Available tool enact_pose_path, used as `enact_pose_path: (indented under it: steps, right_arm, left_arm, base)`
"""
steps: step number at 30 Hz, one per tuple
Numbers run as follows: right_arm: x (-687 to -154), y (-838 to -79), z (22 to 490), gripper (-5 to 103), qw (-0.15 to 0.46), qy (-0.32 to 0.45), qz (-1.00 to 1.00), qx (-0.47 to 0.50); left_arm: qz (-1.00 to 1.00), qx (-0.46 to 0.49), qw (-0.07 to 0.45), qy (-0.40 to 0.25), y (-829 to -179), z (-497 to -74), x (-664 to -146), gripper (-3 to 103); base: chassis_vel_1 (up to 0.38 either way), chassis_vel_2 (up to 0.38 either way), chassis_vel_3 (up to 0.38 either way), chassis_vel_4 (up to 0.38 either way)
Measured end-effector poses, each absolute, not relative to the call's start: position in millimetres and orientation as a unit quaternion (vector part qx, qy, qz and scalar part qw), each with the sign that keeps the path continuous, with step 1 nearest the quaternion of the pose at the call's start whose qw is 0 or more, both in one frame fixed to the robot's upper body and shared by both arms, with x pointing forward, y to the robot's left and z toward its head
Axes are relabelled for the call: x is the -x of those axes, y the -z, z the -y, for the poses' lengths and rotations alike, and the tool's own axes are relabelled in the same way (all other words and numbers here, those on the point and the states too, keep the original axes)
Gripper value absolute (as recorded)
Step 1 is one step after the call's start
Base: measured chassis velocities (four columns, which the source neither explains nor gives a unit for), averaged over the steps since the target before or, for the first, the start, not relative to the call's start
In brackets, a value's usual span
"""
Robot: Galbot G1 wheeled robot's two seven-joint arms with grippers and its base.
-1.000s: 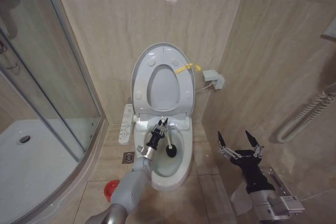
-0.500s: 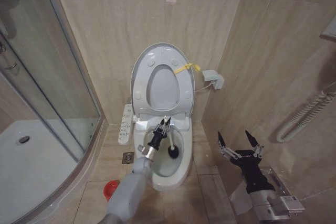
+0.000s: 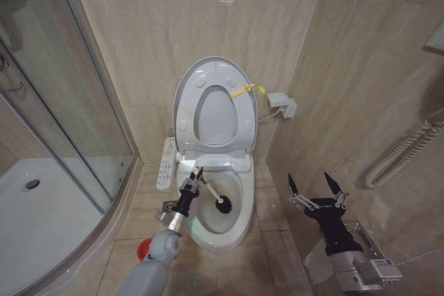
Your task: Open the toilet lid, clean the toilet bowl with a toilet brush, close the toilet lid, and flush.
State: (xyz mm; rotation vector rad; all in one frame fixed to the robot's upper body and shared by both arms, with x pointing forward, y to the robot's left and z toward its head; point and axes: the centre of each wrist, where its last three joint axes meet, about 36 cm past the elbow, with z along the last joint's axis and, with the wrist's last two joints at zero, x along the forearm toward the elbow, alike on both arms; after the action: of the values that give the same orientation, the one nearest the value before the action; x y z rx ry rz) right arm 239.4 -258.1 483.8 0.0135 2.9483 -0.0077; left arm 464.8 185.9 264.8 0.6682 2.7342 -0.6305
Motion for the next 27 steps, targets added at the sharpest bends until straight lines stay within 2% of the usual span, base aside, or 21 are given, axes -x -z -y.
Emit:
enact_pose_path:
  steps: [6,14,20,24,27]
  right_arm:
    - [-239,-484,258,100,0.096,0.003,-0.995,-0.005]
    - [-239,-484,258,100,0.096,0.003,-0.995,-0.005]
    - [-239,-484,258,100,0.096,0.003,-0.995,-0.005]
    - [-239,-484,258,100,0.097,0.003,-0.995,-0.005]
    - [-239,-484,258,100,0.096,0.003,-0.995,-0.005]
  left_arm:
    - [-0.948,-0.195,0.108,0.226,-256,-195,-421,25]
    - [-0.950,-0.153,0.067,0.263,-244,-177,-377,25]
    - [-0.947,-0.131,0.060,0.287,-248,-165,-382,25]
    - [-0.936,-0.105,0.051,0.332,-263,-154,-413,25]
    - [-0.934,-0.101,0.045,0.340,-265,-151,-428,25]
  base:
    - [0.000,0.000,0.000,0.000]
    - [0.000,0.000,0.000,0.000]
    - [0.000,0.000,0.000,0.000]
    - [0.000,0.000,0.000,0.000]
    - [0.000,0.000,0.000,0.000]
